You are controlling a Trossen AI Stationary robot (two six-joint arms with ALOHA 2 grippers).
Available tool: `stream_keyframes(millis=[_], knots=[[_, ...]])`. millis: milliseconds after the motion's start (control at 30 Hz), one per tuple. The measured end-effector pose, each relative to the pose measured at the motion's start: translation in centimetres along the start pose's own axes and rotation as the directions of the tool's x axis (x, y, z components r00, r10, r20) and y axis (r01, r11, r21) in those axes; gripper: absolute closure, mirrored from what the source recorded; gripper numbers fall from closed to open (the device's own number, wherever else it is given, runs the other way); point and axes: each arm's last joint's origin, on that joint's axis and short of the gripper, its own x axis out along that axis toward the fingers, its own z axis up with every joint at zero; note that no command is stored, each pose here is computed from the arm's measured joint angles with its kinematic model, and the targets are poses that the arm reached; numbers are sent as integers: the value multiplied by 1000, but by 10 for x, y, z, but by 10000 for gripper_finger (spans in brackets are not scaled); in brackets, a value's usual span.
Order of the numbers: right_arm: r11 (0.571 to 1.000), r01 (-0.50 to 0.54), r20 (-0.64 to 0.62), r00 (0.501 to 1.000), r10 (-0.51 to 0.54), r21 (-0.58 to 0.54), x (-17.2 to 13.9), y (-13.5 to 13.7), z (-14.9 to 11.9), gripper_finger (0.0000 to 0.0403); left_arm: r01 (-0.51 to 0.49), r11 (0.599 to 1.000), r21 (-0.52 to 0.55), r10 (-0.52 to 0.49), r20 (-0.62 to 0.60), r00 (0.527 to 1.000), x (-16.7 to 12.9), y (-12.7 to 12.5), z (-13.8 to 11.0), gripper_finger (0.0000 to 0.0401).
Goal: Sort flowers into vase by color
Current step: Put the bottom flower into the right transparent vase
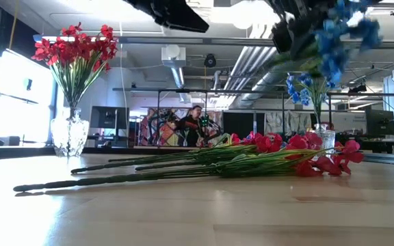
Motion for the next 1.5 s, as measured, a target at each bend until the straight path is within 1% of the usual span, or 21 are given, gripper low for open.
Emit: stream_keyframes(millis=[100, 233, 333, 467, 567, 633, 700, 800, 833, 867, 967, 1067, 1133, 1233, 1300, 1400, 1500], knots=[[999, -24, -37, 999, 23, -22, 6, 12, 5, 403, 26, 999, 41, -25, -34, 999, 7, -4, -2, 216], [996, -61, -52, 997, 57, -61, 12, 28, 13, 403, 88, 990, 113, -78, -95, 992, 19, -16, -6, 202], [994, -79, -58, 996, 74, -78, 15, 36, 18, 403, 123, 977, 174, -94, -168, 981, 26, -23, -7, 202], [991, -104, -65, 993, 98, -86, 14, 40, 20, 403, 136, 968, 212, -86, -229, 970, 29, -28, -8, 208], [990, -113, -71, 992, 107, -86, 14, 41, 21, 403, 113, 973, 199, -63, -245, 968, 28, -27, -8, 230], [989, -120, -78, 991, 113, -86, 14, 41, 20, 403, 95, 979, 181, -48, -248, 968, 28, -26, -8, 256], [988, -121, -78, 990, 114, -91, 14, 41, 20, 403, 86, 983, 163, -43, -248, 968, 28, -25, -8, 289], [983, -127, -73, 990, 118, -134, 14, 41, 21, 402, 83, 988, 127, -49, -250, 967, 28, -24, -9, 353], [981, -126, -66, 991, 117, -146, 14, 42, 21, 400, 96, 988, 118, -62, -260, 964, 27, -24, -10, 375], [980, -121, -54, 992, 113, -160, 14, 42, 22, 396, 112, 988, 108, -79, -272, 959, 27, -24, -12, 387], [974, -104, -13, 995, 104, -201, 13, 43, 24, 378, 133, 989, 65, -107, -300, 948, 27, -22, -16, 388], [963, -114, 34, 991, 126, -246, 8, 44, 28, 350, 134, 990, 32, -116, -330, 937, 26, -22, -19, 395], [954, -112, 104, 984, 146, -279, 0, 48, 29, 331, 135, 991, -8, -130, -332, 934, 26, -21, -20, 397], [945, -70, 248, 956, 155, -319, -18, 52, 30, 307, 145, 988, -63, -157, -318, 935, 27, -19, -20, 398], [938, -15, 364, 919, 150, -347, -32, 54, 29, 292, 149, 983, -106, -175, -306, 936, 28, -17, -20, 399], [921, 82, 536, 832, 147, -380, -57, 58, 23, 276, 148, 971, -190, -197, -275, 941, 30, -12, -20, 400], [902, 153, 659, 732, 170, -403, -80, 64, 13, 265, 146, 951, -272, -212, -233, 949, 32, -5, -19, 400]])
